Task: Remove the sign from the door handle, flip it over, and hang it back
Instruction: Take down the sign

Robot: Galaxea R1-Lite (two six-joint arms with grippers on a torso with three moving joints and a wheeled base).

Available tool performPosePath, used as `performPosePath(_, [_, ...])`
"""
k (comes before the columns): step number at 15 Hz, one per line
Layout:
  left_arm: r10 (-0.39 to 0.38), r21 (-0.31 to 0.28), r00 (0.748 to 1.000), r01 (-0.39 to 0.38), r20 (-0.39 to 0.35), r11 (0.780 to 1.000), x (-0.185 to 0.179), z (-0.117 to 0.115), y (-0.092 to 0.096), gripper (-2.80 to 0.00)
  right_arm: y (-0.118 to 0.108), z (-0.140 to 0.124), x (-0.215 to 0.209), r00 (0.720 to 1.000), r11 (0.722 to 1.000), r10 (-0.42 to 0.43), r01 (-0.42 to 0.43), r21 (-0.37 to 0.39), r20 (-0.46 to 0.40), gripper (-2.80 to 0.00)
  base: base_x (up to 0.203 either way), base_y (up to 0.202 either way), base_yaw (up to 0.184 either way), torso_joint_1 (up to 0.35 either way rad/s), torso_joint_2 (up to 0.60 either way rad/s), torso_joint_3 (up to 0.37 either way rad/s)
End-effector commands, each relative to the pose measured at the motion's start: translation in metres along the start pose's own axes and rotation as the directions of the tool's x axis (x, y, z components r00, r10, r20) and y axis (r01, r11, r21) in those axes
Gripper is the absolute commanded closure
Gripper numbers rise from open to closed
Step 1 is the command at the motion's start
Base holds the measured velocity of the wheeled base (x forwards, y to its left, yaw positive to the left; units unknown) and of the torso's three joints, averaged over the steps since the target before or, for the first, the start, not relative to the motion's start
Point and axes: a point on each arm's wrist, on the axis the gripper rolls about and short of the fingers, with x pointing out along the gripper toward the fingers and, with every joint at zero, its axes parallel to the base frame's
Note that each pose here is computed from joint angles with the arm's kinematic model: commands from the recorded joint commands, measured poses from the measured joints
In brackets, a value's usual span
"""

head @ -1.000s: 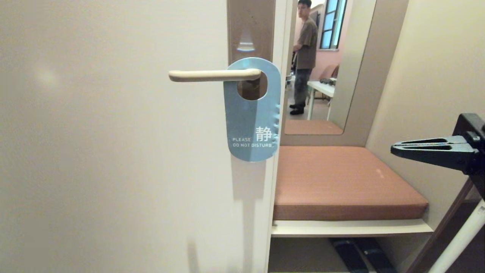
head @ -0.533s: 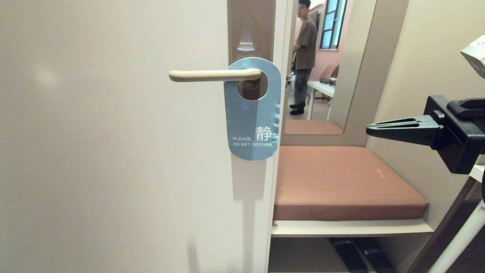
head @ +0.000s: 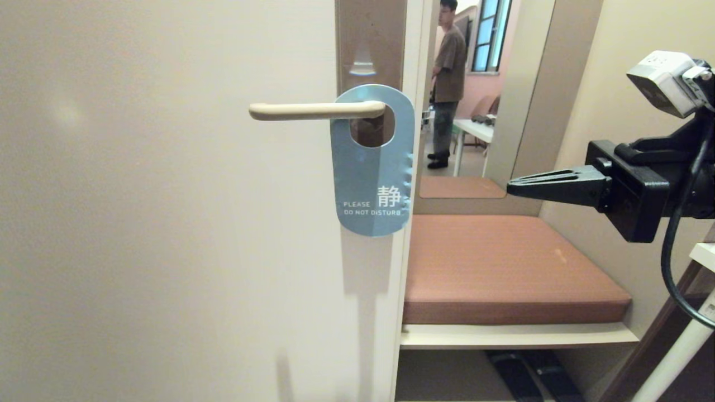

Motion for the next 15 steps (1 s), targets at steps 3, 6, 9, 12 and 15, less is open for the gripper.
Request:
performPosePath(3, [0.000,0.000,1.000,0.000,0.000,1.000,0.000,0.000,0.000,0.00,-0.002,0.007,0.015,0.999,0.998,0.026,-0.028,0.063,0.034,0.00,0.000,0.000,0.000,0.000,0.00,0.000])
performPosePath(6, [0.000,0.000,1.000,0.000,0.000,1.000,0.000,0.000,0.000,0.00,-0.003,0.006,0.032,0.999,0.999,0.008,-0.010,0.039,0.035,0.00,0.000,0.000,0.000,0.000,0.00,0.000])
performPosePath(9, [0.001,0.000,1.000,-0.001,0.000,1.000,0.000,0.000,0.000,0.00,-0.003,-0.001,0.036,0.999,0.999,0.010,-0.011,0.032,0.041,0.00,0.000,0.000,0.000,0.000,0.00,0.000])
performPosePath(12, [0.001,0.000,1.000,-0.001,0.000,1.000,0.000,0.000,0.000,0.00,-0.004,-0.012,0.039,0.999,0.999,-0.006,0.005,0.049,0.031,0.00,0.000,0.000,0.000,0.000,0.00,0.000])
performPosePath(15, [0.001,0.000,1.000,-0.001,0.000,1.000,0.000,0.000,0.000,0.00,-0.004,-0.010,0.049,0.999,0.999,-0.002,0.000,0.037,0.051,0.00,0.000,0.000,0.000,0.000,0.00,0.000])
